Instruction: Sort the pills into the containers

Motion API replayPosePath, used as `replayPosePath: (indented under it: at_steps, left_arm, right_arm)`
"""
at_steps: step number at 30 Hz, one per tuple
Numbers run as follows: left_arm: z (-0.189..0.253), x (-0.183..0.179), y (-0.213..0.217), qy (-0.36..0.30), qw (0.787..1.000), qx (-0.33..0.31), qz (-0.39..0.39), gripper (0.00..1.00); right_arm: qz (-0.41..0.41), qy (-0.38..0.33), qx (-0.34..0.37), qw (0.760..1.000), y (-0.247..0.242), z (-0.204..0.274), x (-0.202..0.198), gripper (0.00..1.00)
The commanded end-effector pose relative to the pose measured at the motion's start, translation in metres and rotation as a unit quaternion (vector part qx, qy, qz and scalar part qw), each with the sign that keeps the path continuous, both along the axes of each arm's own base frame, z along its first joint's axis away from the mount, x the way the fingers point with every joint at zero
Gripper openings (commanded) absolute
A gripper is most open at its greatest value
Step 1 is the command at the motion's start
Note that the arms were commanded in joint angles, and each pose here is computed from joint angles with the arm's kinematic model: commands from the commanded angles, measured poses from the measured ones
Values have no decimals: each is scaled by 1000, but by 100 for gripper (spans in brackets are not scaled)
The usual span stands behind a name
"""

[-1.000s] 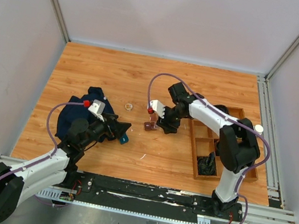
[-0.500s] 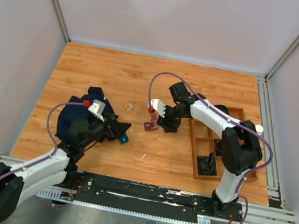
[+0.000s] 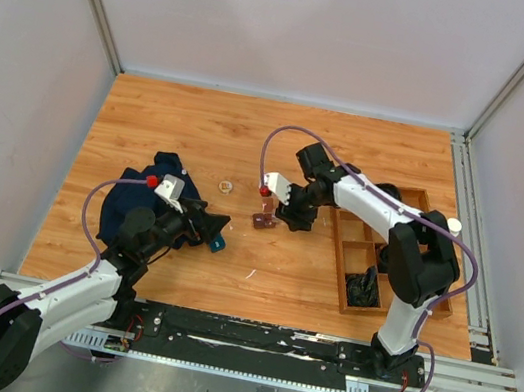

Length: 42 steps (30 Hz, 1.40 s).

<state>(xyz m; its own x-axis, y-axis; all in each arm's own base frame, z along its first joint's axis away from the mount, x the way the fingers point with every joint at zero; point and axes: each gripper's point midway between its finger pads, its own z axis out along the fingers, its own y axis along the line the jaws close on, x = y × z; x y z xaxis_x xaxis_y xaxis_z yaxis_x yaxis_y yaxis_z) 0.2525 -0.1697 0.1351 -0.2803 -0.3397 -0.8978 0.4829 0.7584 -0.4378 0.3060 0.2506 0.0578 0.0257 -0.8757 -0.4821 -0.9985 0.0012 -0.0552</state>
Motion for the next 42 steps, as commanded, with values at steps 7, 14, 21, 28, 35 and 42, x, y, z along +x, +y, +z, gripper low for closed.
replayPosePath:
  at_steps: [7,14,21,28,35,42]
  left_arm:
    - [5,0,0,-16,1000,-1,-4,93]
    - [5,1,0,-17,1000,-1,-2,93]
    - [4,0,0,-15,1000,-1,-3,93]
    - [5,1,0,-16,1000,-1,-4,93]
    - [6,1,0,-17,1000,-1,-4,93]
    - [6,0,-1,-18,1000,-2,-6,93]
  right_arm:
    - [22,18,13,1000,3,10,-11,2]
    - [-2,-23,15,1000,4,11,3,1]
    - [-1,-23,4,1000,4,9,2,1]
    - [34,6,2,999,6,5,-17,1]
    - [17,-17,-1,1000,9,7,-9,1]
    - [0,-36,-21,999,3,2,2,1]
